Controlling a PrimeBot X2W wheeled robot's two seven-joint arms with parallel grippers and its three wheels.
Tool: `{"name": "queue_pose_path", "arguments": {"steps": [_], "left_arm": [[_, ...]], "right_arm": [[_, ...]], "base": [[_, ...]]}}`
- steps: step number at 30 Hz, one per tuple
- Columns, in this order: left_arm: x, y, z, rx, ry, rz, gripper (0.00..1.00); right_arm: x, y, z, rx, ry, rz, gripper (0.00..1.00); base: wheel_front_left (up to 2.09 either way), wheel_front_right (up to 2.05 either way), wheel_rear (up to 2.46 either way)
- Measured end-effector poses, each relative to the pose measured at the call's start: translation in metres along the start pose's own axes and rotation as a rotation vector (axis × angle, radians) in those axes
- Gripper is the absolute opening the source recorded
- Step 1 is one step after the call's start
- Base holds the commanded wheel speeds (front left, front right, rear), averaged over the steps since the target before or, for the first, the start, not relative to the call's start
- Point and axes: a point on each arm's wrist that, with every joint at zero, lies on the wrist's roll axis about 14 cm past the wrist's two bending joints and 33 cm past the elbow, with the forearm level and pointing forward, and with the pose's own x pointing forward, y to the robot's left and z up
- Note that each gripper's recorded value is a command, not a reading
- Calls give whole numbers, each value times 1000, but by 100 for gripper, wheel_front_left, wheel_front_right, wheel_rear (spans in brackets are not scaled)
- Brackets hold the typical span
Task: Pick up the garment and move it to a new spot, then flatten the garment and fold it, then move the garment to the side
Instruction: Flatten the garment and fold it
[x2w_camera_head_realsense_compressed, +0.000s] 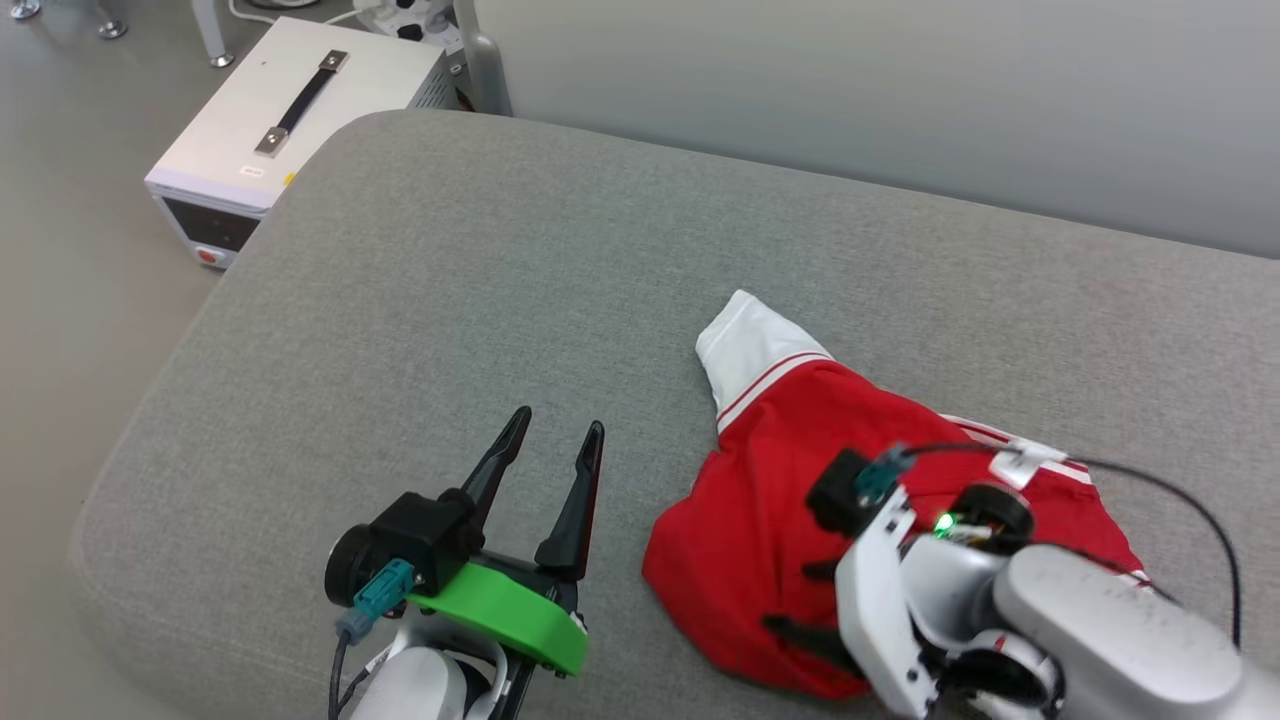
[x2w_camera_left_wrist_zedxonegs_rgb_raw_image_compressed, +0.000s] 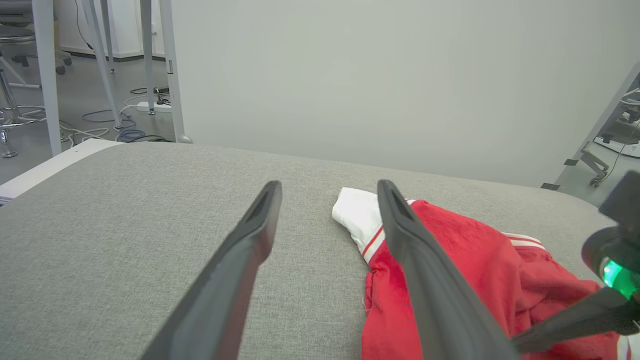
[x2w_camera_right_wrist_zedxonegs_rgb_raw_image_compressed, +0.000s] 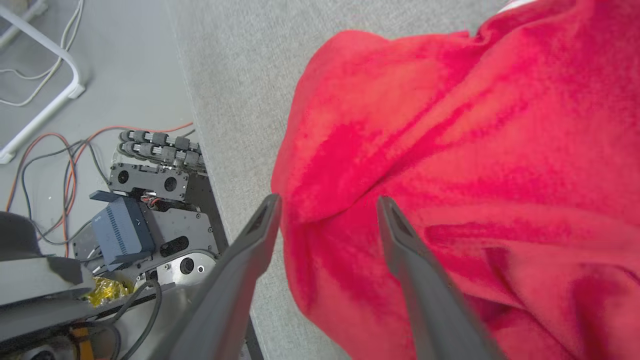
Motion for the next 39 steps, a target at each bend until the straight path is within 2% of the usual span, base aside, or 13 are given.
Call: {"name": "queue_pose_path", "arguments": {"steps": [4,6,10,15,21,31,32,33,39], "left_arm": [[2,-5,2,-2,-7,-16,100],[4,-6,2,-3,-7,-21,100],[5,-8,-4,-6,11,-25,100],[6,-2,-13,-7,40,-7,100],[8,7,-19,-5,61,20,100],[9,24,-28,3,92,75,100],[9,25,-29,2,96,78,100],[9,25,-30,2,98,80,100],[11,20,-28,-6,90,68,100]], "right_arm": [[-26,-33,12,64,-27,-87,100],[-44,-61,14,105,-11,-160,100],[-72,-112,10,143,56,-307,100],[-77,-151,-4,184,163,-418,100],[-53,-164,-15,233,210,-416,100],[-17,-173,-57,289,351,-376,100],[-16,-173,-59,293,357,-371,4],[-16,-174,-59,294,359,-369,0],[-31,-187,-59,253,348,-433,0]], "base": [[0,0,0],[0,0,0],[0,0,0],[0,0,0],[0,0,0],[0,0,0],[0,0,0],[0,0,0],[0,0,0]]}}
